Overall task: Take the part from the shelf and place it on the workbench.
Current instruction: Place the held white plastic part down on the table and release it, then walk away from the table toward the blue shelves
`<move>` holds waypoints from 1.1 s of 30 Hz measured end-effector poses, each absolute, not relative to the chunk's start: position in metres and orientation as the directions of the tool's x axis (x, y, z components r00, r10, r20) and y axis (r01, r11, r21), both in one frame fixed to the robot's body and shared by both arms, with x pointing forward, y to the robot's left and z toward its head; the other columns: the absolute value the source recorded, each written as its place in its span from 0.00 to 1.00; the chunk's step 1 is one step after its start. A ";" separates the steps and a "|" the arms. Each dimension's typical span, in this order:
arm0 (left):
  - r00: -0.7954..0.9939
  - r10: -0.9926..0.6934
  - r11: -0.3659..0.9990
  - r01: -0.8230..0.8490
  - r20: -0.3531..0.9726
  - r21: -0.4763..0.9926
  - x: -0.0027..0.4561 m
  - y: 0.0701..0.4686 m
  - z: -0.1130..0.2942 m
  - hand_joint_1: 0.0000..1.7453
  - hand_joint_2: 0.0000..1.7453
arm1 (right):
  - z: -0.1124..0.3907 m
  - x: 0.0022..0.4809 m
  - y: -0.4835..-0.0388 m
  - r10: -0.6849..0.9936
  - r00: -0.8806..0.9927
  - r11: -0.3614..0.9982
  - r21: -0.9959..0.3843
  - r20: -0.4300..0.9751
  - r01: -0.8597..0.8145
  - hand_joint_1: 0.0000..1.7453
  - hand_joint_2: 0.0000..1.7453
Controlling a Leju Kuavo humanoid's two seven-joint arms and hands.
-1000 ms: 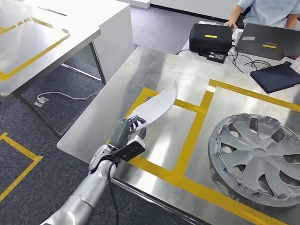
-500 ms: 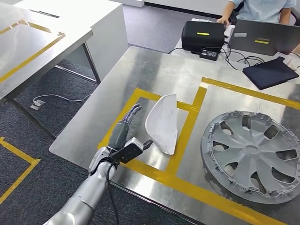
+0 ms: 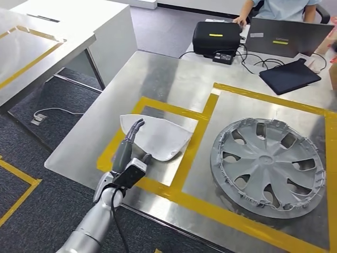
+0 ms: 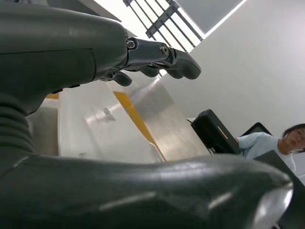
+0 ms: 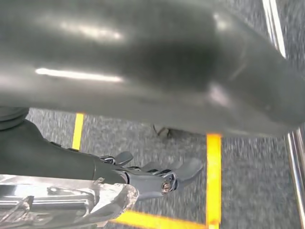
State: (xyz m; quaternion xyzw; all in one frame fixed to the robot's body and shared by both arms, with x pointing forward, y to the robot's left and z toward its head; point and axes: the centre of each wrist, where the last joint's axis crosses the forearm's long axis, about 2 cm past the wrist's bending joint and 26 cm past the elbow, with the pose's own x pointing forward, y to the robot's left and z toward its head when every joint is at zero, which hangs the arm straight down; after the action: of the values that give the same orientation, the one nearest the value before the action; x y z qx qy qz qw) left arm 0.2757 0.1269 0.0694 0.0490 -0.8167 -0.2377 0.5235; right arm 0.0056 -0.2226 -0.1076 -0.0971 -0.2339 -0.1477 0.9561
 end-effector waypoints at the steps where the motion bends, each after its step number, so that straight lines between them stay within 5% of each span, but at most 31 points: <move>1: -0.442 -0.325 0.887 0.162 0.836 0.431 0.274 0.128 0.068 0.00 0.00 | -0.108 0.005 -0.223 -0.239 0.847 0.937 -0.116 0.476 0.330 0.00 0.00; 28: -0.351 -0.312 0.931 0.073 0.883 0.358 0.252 0.155 0.049 0.00 0.00 | -0.108 0.000 -0.228 -0.234 0.855 0.937 -0.128 0.464 0.325 0.00 0.00; 33: -0.284 -0.318 0.948 -0.085 0.905 0.306 0.248 0.174 0.040 0.00 0.00 | -0.108 0.002 -0.228 -0.221 0.842 0.941 -0.119 0.492 0.316 0.00 0.00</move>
State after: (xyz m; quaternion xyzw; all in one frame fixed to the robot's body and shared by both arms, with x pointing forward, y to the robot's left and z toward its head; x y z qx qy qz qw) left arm 0.2480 0.1736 0.0397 0.1266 -0.7949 -0.0996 0.5850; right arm 0.0017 -0.2281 -0.1078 -0.0980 -0.2431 -0.1407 0.9547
